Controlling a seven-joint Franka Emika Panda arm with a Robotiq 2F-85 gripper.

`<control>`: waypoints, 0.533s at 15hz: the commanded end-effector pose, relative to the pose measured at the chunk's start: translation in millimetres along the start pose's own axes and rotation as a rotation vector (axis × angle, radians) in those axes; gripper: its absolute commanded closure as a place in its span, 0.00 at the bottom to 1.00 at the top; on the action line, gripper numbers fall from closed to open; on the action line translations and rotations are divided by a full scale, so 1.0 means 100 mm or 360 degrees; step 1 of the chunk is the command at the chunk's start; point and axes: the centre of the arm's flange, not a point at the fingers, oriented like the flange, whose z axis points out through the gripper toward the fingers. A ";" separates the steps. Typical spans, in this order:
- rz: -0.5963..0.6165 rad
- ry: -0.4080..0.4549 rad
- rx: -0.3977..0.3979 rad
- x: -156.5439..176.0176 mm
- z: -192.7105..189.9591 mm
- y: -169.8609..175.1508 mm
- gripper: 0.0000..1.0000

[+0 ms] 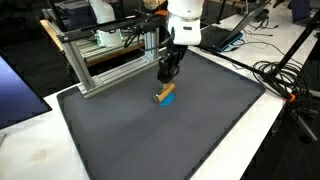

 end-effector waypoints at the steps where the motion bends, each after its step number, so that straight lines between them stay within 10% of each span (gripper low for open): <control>1: 0.0062 0.0007 -0.0022 0.10 0.28 -0.03 0.78; 8: 0.0118 0.0065 -0.0033 0.15 0.24 -0.05 0.78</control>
